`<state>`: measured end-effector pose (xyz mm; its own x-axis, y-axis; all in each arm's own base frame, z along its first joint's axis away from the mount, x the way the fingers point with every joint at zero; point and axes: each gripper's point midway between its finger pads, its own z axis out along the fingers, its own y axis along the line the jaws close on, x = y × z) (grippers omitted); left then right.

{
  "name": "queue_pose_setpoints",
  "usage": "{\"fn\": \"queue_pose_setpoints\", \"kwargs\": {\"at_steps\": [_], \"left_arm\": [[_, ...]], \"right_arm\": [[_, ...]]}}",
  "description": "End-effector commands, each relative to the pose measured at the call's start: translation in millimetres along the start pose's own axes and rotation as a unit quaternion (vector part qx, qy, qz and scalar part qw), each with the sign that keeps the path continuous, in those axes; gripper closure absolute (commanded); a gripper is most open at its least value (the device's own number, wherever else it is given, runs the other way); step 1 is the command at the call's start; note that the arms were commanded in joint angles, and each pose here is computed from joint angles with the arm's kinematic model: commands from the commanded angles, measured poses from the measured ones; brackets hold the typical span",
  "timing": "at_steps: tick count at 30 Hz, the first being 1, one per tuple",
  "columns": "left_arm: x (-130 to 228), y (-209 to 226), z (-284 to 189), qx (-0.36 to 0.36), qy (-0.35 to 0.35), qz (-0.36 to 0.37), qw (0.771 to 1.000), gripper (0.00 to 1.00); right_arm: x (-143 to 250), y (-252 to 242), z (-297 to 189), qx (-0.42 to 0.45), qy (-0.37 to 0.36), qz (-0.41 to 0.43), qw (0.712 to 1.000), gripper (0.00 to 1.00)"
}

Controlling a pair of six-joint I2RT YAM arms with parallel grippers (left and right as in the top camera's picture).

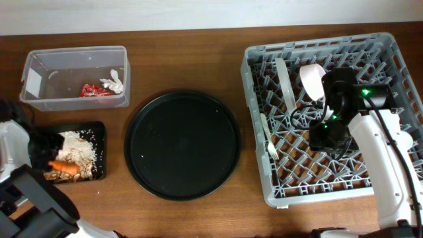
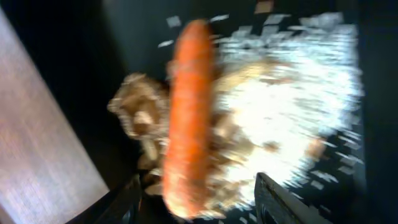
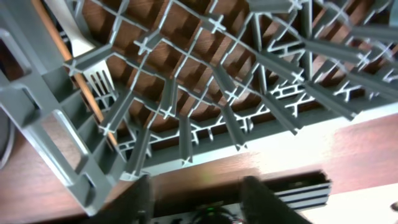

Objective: Sort waste into correct bins and load items into the dishwasher rack

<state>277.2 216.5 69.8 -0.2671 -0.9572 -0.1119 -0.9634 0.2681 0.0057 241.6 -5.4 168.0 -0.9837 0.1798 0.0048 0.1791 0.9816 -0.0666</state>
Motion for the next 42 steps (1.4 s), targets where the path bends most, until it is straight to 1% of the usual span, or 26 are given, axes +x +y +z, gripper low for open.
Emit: {"fn": "queue_pose_setpoints", "kwargs": {"at_steps": [1,3,4,6,7,8,10,11,13,14,16,18,20,23,24,25,28,30,32,33,34,35,38,42], "left_arm": [[11.2,-42.0,-37.8,0.081,-0.012,0.085,0.993,0.42],[23.4,-55.6,-44.3,0.091,-0.016,0.125,0.988,0.41],[34.2,-65.6,-46.4,0.094,-0.017,0.159,0.983,0.41],[59.7,-85.2,-49.3,0.099,-0.014,0.233,0.967,0.38],[76.9,-95.5,-51.0,0.102,-0.011,0.277,0.955,0.37],[94.4,-105.6,-52.9,0.103,-0.01,0.32,0.942,0.34],[129.4,-119.6,-56.2,0.104,-0.005,0.399,0.911,0.24],[152.5,-122.5,-57.7,0.098,0.003,0.447,0.889,0.19],[176.1,-116.2,-58.5,0.082,0.023,0.493,0.866,0.13],[186.1,-109.5,-58.8,0.07,0.037,0.513,0.855,0.08],[206.1,-80.8,-60.9,0.029,0.085,0.558,0.825,0.07],[211.8,-61.9,-63.7,0.003,0.116,0.558,0.822,0.07],[213.5,-51.4,-68.0,-0.007,0.128,0.556,0.821,0.07],[213.8,-47.4,-77.2,0.011,0.107,0.557,0.824,0.07],[213.7,-46.4,-81.8,0.025,0.092,0.557,0.825,0.07],[213.8,-43.9,-87.4,0.048,0.066,0.556,0.827,0.06],[215.2,-35.3,-95.1,0.085,0.022,0.554,0.828,0.03],[215.8,-29.1,-103.9,0.128,-0.028,0.55,0.825,0.01],[215.7,-23.8,-118.1,0.181,-0.091,0.54,0.817,0.01],[214.9,-21.7,-125.1,0.203,-0.12,0.534,0.812,0.01],[214.7,-19.7,-132.9,0.226,-0.147,0.528,0.805,0.01],[214.5,-17.3,-140.6,0.246,-0.171,0.523,0.798,0.01],[214.7,-9.5,-156.9,0.282,-0.215,0.511,0.783,0.01],[212.6,-7.1,-181.7,0.32,-0.262,0.496,0.764,0.01]], "right_arm": [[-3.8,2.2,-0.2,0.0,-0.012,-0.001,1.0,0.41],[-8.0,9.7,-0.4,-0.021,-0.019,-0.001,1.0,0.34],[-10.9,14.2,-0.8,-0.033,-0.024,-0.003,0.999,0.3],[-18.0,29.0,-2.7,-0.073,-0.038,-0.028,0.996,0.27],[-22.3,38.6,-4.6,-0.099,-0.047,-0.043,0.993,0.25],[-25.3,45.6,-6.5,-0.119,-0.054,-0.056,0.99,0.22],[-33.8,60.4,-11.3,-0.157,-0.076,-0.087,0.981,0.16],[-37.1,64.3,-13.1,-0.167,-0.085,-0.097,0.977,0.14],[-38.0,65.4,-13.7,-0.17,-0.087,-0.101,0.976,0.11],[-37.1,65.2,-13.5,-0.17,-0.085,-0.101,0.977,0.11],[-30.1,63.1,-11.8,-0.166,-0.07,-0.099,0.979,0.1],[-23.1,58.8,-9.6,-0.156,-0.055,-0.097,0.982,0.1],[-18.9,50.2,-6.7,-0.132,-0.045,-0.09,0.986,0.11],[-13.2,41.5,-5.6,-0.11,-0.035,-0.087,0.99,0.11],[-11.9,41.2,-7.0,-0.11,-0.038,-0.086,0.989,0.1],[-12.2,40.6,-9.6,-0.111,-0.054,-0.08,0.989,0.11],[-16.1,41.1,-13.7,-0.118,-0.104,-0.08,0.984,0.11],[-18.7,41.5,-15.4,-0.126,-0.169,-0.078,0.974,0.1],[-13.3,40.3,-16.0,-0.131,-0.215,-0.079,0.964,0.09],[-9.7,38.7,-17.0,-0.132,-0.237,-0.079,0.959,0.04],[-5.0,36.5,-19.1,-0.131,-0.259,-0.079,0.954,0.01],[-0.1,33.1,-21.2,-0.128,-0.278,-0.077,0.949,0.01],[12.5,28.1,-29.3,-0.127,-0.314,-0.076,0.938,0.01],[20.0,22.9,-40.5,-0.122,-0.34,-0.073,0.929,0.01]]}}
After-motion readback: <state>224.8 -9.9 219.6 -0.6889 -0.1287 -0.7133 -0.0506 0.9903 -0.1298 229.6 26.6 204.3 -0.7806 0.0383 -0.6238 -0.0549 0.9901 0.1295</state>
